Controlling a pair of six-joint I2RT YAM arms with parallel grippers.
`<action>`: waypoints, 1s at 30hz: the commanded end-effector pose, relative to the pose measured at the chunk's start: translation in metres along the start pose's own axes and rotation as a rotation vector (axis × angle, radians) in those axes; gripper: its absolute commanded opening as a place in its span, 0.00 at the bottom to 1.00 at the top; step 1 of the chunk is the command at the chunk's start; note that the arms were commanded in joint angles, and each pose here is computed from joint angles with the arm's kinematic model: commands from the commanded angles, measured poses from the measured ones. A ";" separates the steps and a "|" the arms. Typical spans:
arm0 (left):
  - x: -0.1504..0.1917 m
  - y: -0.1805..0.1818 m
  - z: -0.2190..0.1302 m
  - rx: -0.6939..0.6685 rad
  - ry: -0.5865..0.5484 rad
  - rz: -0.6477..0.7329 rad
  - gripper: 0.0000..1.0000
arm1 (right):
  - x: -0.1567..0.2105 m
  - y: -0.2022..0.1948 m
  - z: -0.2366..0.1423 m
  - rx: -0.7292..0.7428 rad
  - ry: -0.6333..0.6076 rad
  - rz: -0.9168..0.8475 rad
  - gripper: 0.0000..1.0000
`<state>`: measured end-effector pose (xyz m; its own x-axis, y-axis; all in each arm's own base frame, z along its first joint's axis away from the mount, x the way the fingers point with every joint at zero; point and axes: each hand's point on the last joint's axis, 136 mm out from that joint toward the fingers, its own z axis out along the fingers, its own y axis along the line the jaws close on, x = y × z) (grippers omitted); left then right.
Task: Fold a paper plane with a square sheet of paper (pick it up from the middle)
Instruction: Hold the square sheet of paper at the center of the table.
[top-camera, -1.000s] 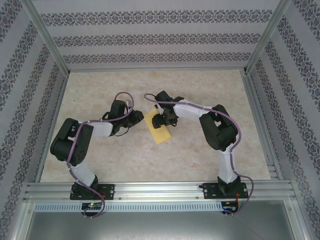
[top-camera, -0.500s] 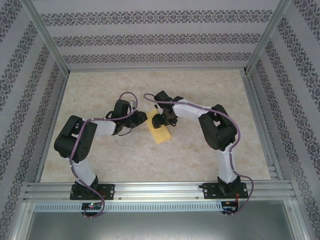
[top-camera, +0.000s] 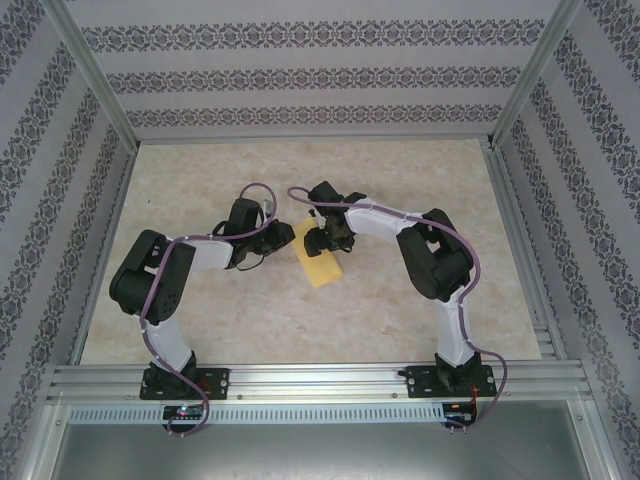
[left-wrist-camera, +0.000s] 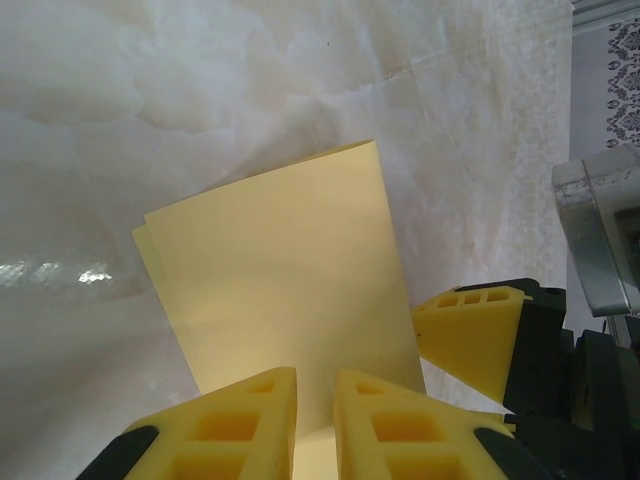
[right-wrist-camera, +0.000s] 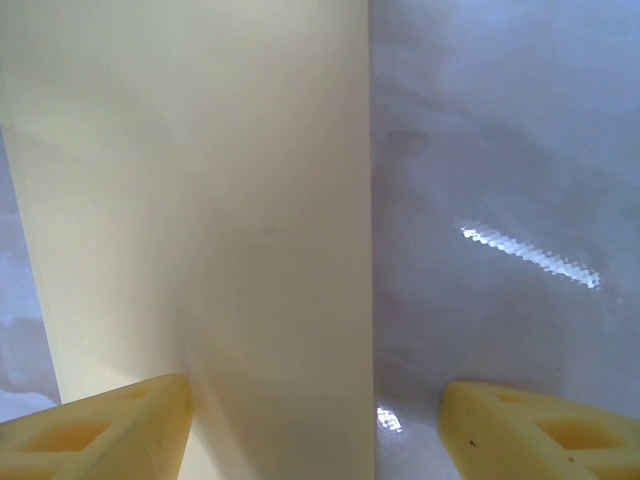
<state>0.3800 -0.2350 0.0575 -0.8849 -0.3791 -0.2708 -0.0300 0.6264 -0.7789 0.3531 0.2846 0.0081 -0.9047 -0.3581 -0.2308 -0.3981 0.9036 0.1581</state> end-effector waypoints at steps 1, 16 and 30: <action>-0.004 -0.008 0.006 0.011 0.005 0.029 0.17 | 0.059 -0.003 0.064 -0.011 0.202 -0.019 0.70; 0.001 0.001 0.013 -0.016 0.040 0.010 0.14 | 0.064 0.001 0.069 -0.029 0.224 -0.052 0.71; 0.012 0.009 0.024 -0.068 0.109 -0.009 0.09 | 0.063 -0.002 0.071 -0.022 0.226 -0.030 0.71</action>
<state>0.3876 -0.2420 0.0441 -0.9069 -0.3575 -0.2229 -0.0674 0.6454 -0.7608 0.3510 0.2847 0.0057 -0.8894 -0.4042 -0.2134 -0.4373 0.8883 0.1403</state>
